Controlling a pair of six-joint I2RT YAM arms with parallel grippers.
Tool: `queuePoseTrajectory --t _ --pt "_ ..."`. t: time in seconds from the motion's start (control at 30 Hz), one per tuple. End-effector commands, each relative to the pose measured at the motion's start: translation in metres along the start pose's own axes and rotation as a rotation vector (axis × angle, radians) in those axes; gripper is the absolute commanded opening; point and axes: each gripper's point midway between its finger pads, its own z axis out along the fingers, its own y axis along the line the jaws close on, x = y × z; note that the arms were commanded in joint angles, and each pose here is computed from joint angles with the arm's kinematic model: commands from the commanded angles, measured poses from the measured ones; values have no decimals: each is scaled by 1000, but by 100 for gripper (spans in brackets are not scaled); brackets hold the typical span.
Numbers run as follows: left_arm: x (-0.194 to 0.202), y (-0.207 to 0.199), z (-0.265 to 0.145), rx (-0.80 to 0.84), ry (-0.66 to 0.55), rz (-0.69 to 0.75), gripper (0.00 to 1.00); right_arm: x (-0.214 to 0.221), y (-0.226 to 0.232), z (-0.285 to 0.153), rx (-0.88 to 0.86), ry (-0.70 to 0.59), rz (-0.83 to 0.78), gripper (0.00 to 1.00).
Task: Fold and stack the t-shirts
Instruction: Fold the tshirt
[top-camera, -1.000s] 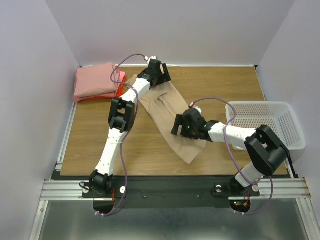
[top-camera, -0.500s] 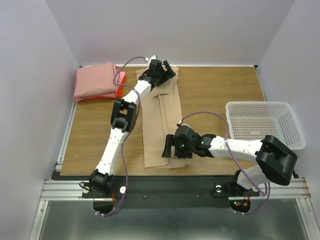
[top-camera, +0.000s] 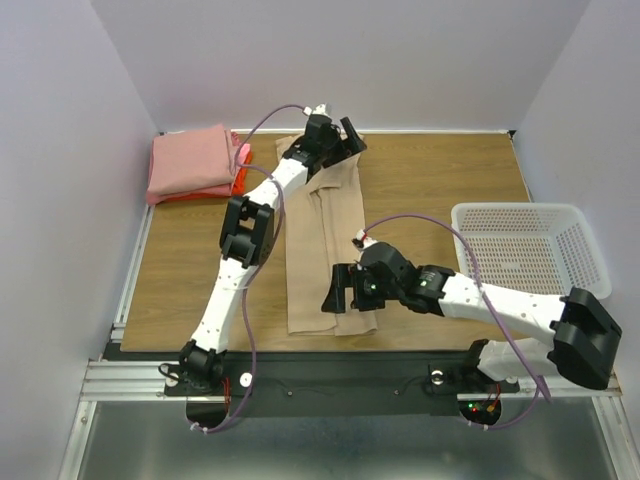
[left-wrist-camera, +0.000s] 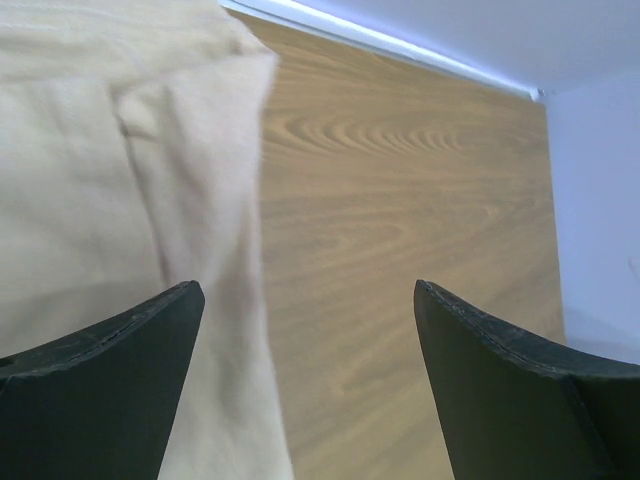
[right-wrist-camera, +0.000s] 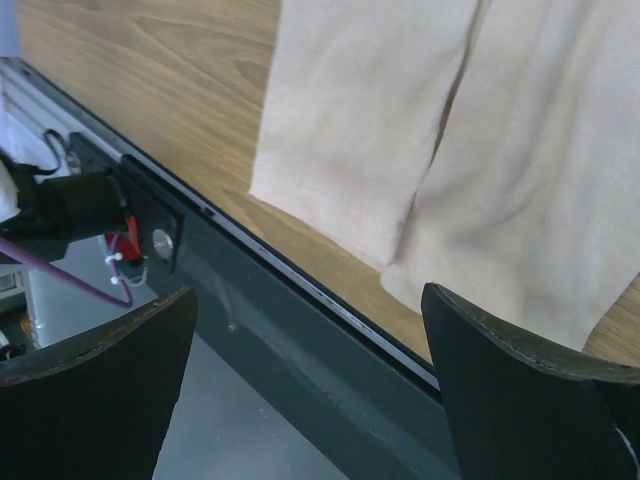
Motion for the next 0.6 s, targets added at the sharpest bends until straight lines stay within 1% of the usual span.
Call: queuePoseTrajectory --t 0.0,0.07,0.1,0.13,0.17,0.2,0.23,0.27,0.3,0.33,0.37,0.4,0.43,0.47,0.5,0.53,0.57 --pt "-91 -179 -137 292 -208 210 99 -22 31 -31 -105 -105 -64 100" --pt "-84 -194 -166 295 -212 242 99 -24 24 -35 -81 -139 -60 100" --pt "-70 -203 -196 293 -193 259 99 -25 22 -38 -78 -153 -53 100" --pt "-62 -200 -209 275 -185 263 99 -25 19 -40 -69 -167 -50 100" --pt "-60 -193 -222 225 -203 252 98 -26 13 -44 -55 -188 -49 100" --pt "-62 -199 -265 209 -221 233 98 -26 10 -46 -45 -197 -47 100" --pt "-23 -161 -262 117 -146 189 98 -25 6 -47 -29 -197 -43 100" --pt "-6 -147 -275 84 -131 150 98 -26 0 -48 -9 -214 -49 100" --pt "-15 -144 -311 66 -211 110 98 -25 -3 -51 -2 -217 -50 100" --pt "35 -103 -310 -7 -125 99 98 -24 -8 -52 12 -219 -47 100" --pt "50 -91 -321 -31 -126 39 99 -25 -15 -55 44 -236 -32 100" --pt "54 -89 -348 -7 -147 15 98 -22 -21 -54 58 -234 -19 100" --pt "99 -57 -351 -59 -65 10 98 -22 -27 -55 81 -245 -8 100" --pt "115 -45 -359 -79 -36 -17 99 -21 -30 -55 87 -250 -2 100" --pt "129 -36 -378 -91 -6 -73 99 -16 -37 -54 101 -248 14 100" --pt "156 -10 -383 -145 48 -80 98 -15 -40 -54 109 -251 19 100" --pt "169 0 -391 -169 75 -101 99 -13 -44 -54 118 -247 16 100"
